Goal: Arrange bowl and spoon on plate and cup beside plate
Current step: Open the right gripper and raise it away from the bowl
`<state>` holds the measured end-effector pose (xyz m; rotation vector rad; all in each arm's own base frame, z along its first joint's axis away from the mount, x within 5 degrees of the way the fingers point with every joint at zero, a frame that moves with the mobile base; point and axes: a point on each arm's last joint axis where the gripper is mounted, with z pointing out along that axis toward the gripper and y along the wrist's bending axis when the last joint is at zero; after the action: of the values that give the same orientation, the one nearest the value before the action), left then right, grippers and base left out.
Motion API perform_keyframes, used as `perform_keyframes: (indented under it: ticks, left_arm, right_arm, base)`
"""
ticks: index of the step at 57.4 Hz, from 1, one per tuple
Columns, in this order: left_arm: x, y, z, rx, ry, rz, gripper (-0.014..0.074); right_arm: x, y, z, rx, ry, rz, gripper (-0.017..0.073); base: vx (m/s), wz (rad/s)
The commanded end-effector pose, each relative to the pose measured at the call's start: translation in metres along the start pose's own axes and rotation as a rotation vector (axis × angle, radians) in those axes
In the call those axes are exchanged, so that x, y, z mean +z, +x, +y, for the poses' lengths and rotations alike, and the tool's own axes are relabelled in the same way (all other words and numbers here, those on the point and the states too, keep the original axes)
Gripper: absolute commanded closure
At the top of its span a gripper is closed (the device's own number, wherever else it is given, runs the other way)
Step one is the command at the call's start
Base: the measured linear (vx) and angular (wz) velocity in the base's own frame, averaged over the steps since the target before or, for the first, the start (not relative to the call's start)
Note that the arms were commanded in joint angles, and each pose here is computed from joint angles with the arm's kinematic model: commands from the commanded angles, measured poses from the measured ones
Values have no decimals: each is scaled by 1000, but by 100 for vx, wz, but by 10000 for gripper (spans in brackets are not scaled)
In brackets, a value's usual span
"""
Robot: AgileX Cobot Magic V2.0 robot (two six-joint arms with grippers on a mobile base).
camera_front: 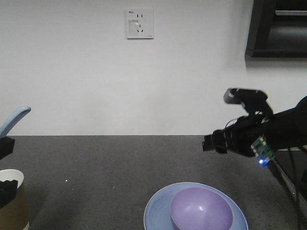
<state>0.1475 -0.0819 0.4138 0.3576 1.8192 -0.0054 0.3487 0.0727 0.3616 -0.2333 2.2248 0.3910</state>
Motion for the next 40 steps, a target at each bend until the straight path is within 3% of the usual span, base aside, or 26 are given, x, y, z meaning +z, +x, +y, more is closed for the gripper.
perform_keyframes:
  ticks: [1, 13, 21, 32, 40]
  left_arm:
    - [-6, -13, 2, 6, 13, -81, 594]
    - [-6, -13, 2, 6, 13, -82, 594]
    - [-6, -12, 1, -7, 21, -72, 594]
    - [-5, -10, -2, -54, 60, -44, 594]
    - [-4, -14, -11, -80, 144, -87, 594]
  right_arm:
    - [-57, -31, 13, -50, 13, -255, 83]
    - [-129, -29, 28, -136, 46, -471, 83]
    - [-151, 0, 29, -137, 74, -532, 83]
    - [-163, 41, 30, -130, 77, -511, 83]
    - [-168, 56, 31, -124, 71, -502, 83]
  base:
    - [0, 0]
    - [0, 0]
    - [0, 0]
    - [0, 0]
    - [0, 0]
